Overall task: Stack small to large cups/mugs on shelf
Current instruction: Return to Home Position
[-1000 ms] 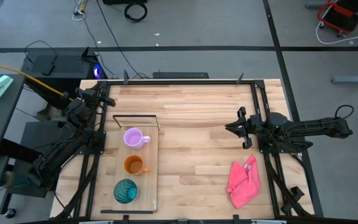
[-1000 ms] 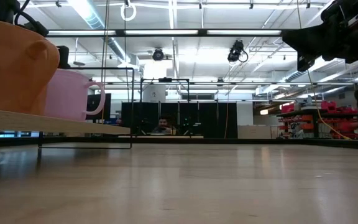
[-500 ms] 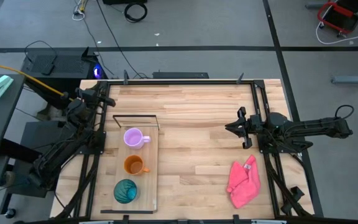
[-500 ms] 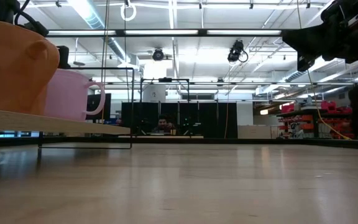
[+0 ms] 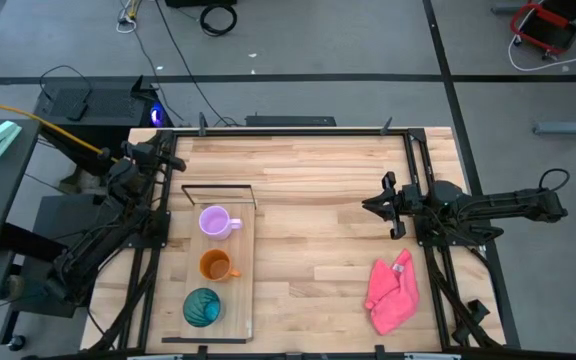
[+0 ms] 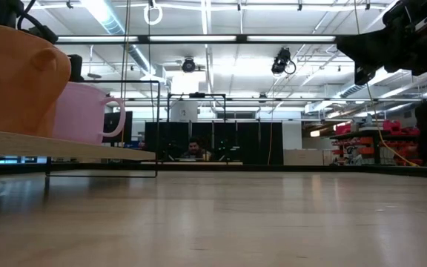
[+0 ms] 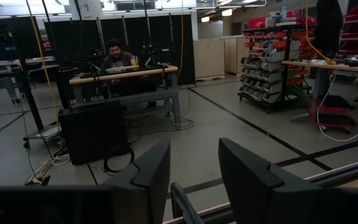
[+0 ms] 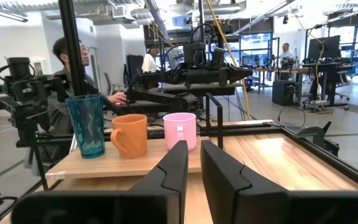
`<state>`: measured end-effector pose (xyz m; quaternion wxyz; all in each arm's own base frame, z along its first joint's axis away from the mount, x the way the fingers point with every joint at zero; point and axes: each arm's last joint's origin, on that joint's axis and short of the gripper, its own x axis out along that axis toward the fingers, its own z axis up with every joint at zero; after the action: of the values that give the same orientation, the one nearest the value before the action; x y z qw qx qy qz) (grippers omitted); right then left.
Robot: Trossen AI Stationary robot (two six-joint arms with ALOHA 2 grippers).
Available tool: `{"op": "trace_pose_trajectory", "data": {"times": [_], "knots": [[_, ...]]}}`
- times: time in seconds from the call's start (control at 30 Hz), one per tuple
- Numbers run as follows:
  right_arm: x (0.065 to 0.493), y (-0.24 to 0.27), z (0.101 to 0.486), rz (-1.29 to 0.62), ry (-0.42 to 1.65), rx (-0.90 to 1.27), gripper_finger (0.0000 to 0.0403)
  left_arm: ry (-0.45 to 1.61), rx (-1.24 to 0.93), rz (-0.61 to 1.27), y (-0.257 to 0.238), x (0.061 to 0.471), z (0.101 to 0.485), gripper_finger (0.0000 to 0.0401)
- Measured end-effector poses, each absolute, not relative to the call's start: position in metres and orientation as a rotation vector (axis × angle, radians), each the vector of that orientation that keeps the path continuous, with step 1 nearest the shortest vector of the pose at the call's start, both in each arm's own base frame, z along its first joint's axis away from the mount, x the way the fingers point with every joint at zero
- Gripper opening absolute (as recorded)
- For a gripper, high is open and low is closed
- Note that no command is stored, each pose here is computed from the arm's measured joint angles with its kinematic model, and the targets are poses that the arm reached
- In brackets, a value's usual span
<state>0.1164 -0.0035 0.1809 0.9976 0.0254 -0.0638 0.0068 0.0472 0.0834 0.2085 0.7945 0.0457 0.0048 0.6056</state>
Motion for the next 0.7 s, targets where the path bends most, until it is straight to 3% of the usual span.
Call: {"op": "trace_pose_trajectory", "data": {"times": [0.7], "knots": [[0.1164, -0.0035, 0.1809, 0.013, -0.128, 0.051, 0.0051, 0.011, 0.098, 1.302, 0.0834, 0.0472, 0.2085, 0.0145]]}}
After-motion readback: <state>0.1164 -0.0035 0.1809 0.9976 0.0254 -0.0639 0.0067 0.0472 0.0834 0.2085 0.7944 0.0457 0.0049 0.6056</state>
